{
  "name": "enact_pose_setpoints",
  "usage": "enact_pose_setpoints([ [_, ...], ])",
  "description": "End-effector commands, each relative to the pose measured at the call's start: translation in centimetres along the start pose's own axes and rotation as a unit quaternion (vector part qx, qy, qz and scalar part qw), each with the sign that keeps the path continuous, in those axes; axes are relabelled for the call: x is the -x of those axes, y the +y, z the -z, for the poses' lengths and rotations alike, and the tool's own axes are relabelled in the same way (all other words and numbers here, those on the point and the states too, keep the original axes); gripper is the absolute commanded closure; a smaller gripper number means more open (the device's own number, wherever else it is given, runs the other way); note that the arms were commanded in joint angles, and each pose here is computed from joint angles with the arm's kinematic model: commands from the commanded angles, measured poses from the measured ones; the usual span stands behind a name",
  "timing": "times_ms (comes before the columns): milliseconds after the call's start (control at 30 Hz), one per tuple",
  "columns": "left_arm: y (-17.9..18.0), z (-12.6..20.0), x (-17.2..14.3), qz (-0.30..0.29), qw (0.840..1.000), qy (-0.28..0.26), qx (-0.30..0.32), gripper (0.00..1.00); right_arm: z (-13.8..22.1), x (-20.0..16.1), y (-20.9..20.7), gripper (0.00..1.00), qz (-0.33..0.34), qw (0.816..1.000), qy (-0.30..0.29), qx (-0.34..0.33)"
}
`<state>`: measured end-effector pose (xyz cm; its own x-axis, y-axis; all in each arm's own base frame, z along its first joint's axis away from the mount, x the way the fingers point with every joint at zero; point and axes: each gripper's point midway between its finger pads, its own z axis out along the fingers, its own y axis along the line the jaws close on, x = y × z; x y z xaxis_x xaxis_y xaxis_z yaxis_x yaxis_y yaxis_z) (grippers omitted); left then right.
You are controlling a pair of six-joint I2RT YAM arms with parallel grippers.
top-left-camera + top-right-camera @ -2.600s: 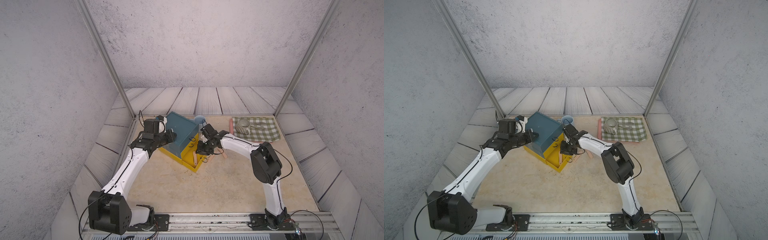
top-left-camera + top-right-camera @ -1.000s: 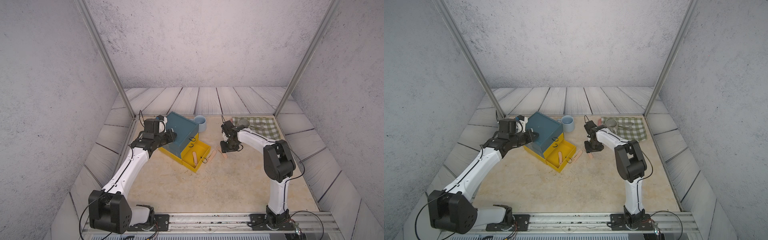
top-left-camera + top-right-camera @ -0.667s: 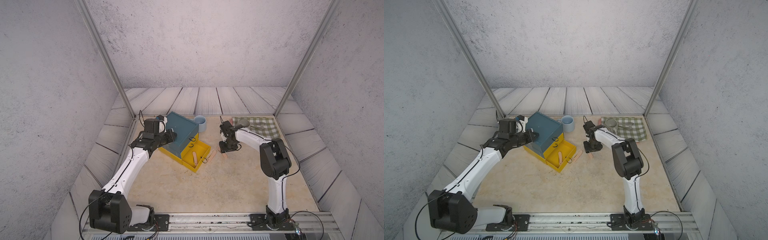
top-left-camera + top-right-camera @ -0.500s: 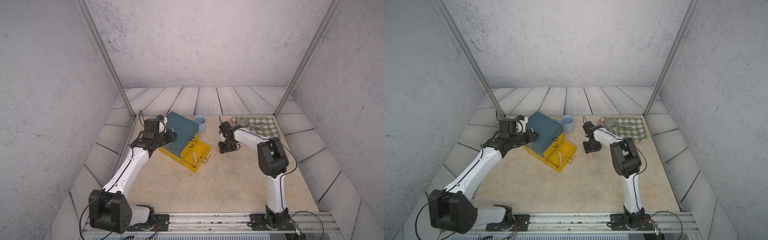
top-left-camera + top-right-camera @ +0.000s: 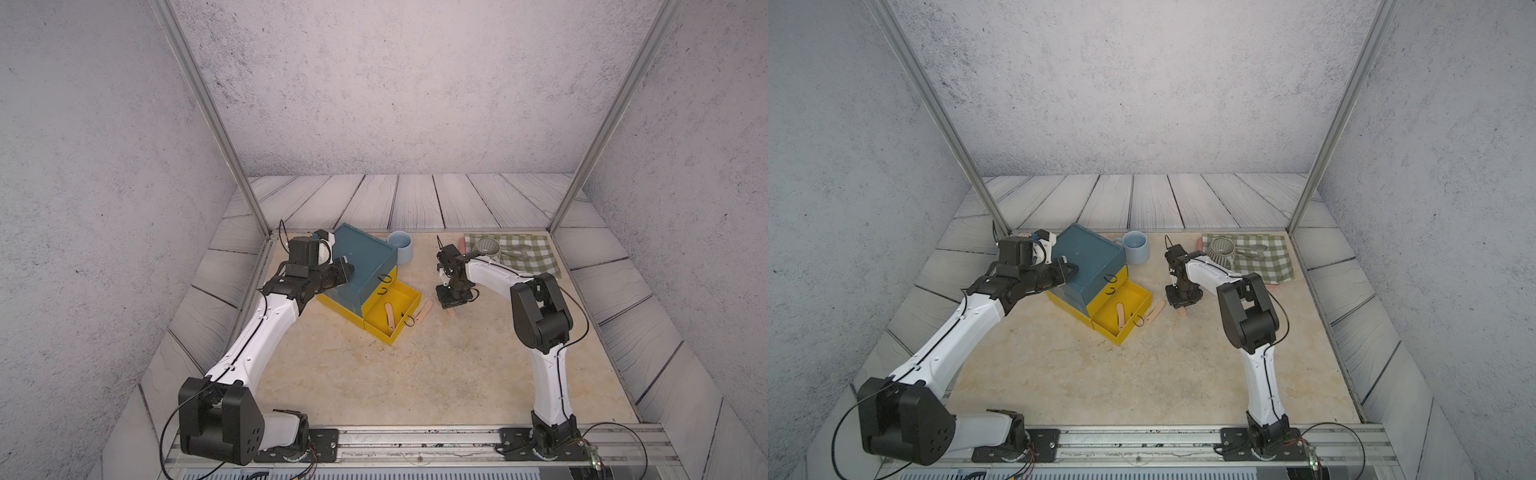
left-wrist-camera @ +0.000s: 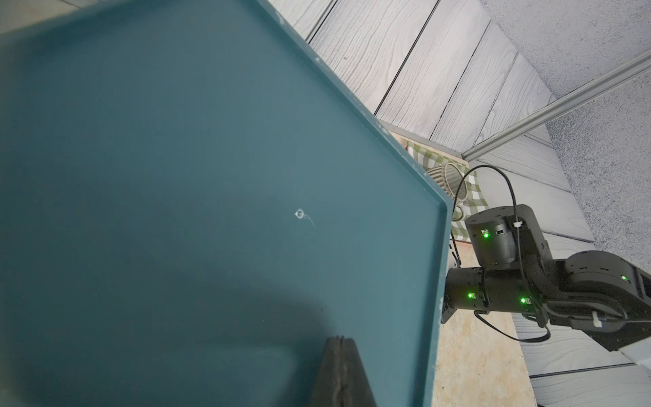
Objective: Place the fruit knives into the drawer by color
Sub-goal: Pick up the fruit knife from the center of the board.
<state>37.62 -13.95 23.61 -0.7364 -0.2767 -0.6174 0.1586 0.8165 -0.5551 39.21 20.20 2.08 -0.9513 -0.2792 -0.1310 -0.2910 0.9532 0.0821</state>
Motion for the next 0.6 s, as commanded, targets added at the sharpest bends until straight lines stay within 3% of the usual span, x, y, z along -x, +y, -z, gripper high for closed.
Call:
enact_pose_setpoints([
  [0, 3.7, -1.0, -4.7, 0.037, 0.994, 0.085, 0.063, 1.00, -1.1, -1.6, -0.4, 0.73, -0.011, 1.000, 0.028, -0.003],
  [267, 3.7, -0.9, -4.6, 0.037, 0.994, 0.084, 0.062, 1.00, 0.5, -2.8, 0.1, 0.78, -0.034, 0.999, 0.010, 0.019],
  [567, 3.6, -0.8, -4.5, 0.037, 0.994, 0.082, 0.062, 1.00, 4.7, -4.0, 1.7, 0.78, -0.046, 0.997, -0.024, 0.058],
])
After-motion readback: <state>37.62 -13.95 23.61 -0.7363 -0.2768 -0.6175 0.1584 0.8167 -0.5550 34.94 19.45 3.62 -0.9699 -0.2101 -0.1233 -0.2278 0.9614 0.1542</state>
